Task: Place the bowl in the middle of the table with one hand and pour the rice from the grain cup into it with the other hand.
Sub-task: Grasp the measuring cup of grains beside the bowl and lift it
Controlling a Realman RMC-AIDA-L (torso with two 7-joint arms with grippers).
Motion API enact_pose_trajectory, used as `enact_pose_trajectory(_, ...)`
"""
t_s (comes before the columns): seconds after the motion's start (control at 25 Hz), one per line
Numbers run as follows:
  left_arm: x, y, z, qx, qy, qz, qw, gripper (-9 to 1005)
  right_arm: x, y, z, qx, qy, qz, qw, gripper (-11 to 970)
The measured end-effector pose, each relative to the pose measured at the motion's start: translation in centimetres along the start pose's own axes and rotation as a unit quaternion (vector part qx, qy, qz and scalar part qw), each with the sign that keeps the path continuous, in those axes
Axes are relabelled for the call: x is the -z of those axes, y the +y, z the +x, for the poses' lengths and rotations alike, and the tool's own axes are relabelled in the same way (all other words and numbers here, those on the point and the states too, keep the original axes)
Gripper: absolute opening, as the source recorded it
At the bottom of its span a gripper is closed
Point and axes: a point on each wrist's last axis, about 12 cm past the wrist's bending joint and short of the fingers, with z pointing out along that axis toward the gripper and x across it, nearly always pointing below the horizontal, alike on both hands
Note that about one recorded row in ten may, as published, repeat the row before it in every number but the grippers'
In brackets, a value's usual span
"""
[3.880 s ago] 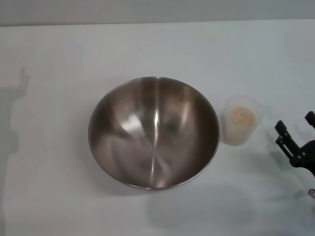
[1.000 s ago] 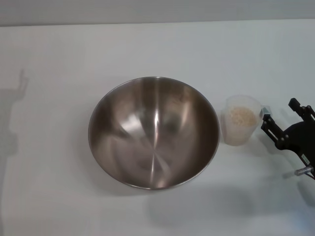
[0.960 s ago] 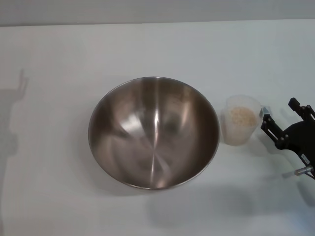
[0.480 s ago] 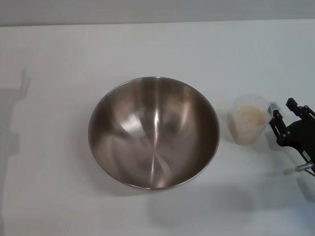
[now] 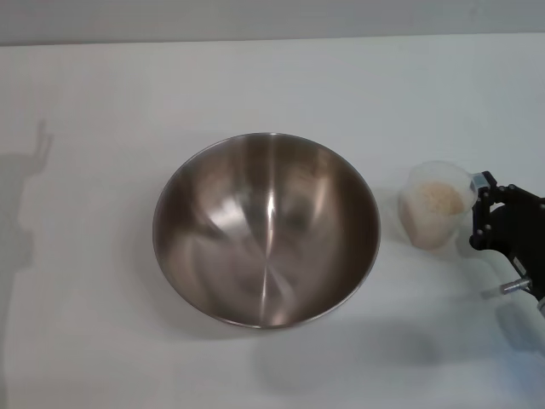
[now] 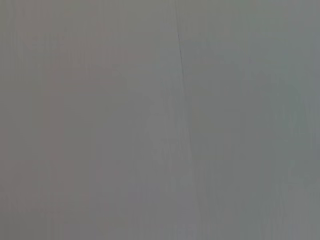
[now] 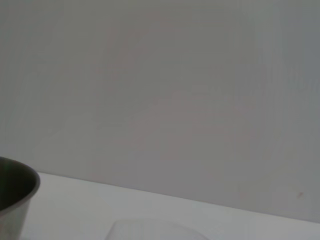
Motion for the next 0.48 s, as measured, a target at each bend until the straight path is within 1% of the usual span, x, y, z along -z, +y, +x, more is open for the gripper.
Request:
enact_pose_trajectory(0.08,0.0,0.0,0.0,0.0,0.0,0.0,1.0,819,0.0,-0.1,-0.1,0.0,-0.005,0.006,1.0,15)
enact_pose_trajectory(0.2,0.1,0.0,0.1,0.0,0.001,0.0,1.0,819,0.3,-0.3,-0.3,0.001,-0.015,0.014,1.0,15)
enact_pose_trajectory(0.32,0.2,0.1,0.2,-0.002,0.004,-0.001,1.0,819,0.9,-0.4,-0.8,0.011,-0.042,0.031,0.999,14)
enact_pose_trajectory(0.4,0.2,0.1,0.2,-0.002,0.005,-0.001,1.0,819,1.7,-0.2,-1.5,0.025,-0.08,0.051,0.995,14)
enact_pose_trajectory(0.44,0.2,0.1,0.2,-0.002,0.005,-0.001,1.0,819,1.7,-0.2,-1.5,0.025,-0.08,0.051,0.995,14)
enact_pose_trajectory(0.48,0.2,0.1,0.2,-0.002,0.005,-0.001,1.0,819,2.1,-0.3,-2.3,0.031,-0.113,0.06,0.991,14)
